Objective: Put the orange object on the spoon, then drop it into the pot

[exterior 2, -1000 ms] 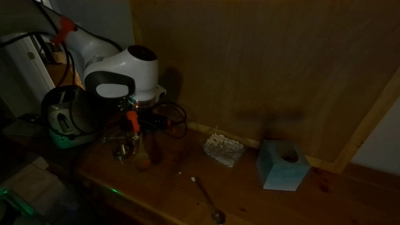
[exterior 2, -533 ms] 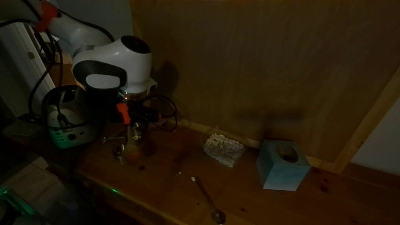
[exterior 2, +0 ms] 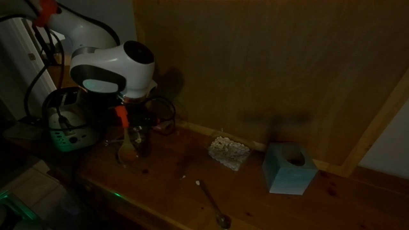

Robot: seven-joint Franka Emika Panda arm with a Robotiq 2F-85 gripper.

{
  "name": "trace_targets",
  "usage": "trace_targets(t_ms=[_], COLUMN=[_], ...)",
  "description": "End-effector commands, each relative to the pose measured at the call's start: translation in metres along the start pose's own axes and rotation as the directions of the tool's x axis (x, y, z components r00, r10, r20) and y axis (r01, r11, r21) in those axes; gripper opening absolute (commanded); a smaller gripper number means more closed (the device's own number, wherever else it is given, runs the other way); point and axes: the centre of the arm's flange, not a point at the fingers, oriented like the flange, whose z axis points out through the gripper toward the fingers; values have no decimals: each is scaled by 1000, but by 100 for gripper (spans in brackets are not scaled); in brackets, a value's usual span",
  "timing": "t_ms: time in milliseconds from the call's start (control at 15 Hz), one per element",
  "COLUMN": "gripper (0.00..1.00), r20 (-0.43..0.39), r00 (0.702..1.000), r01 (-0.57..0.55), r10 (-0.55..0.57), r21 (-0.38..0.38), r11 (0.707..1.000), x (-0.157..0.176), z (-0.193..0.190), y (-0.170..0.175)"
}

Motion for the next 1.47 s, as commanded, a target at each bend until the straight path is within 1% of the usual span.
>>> trace_targets(t_ms=[0,267,333,533,800,1000,1400], gripper=[15,15,6,6,6,6,6], r20=[0,1,1,-14,-28,-65,-181], r00=[1000,1000,1000,1000,999,997,983], r01=[2,2,2,13,42,44,20], r10=[-2,-2,-2,-13,-41,-41,-6], r21=[1,2,2,-3,25,45,73], r11=[1000,1000,1000,1000,999,998,997], x=[0,-1,-1,4,14,21,19], z=[1,1,1,9,20,25,35], y=[0,0,0,-5,-16,-20,-17])
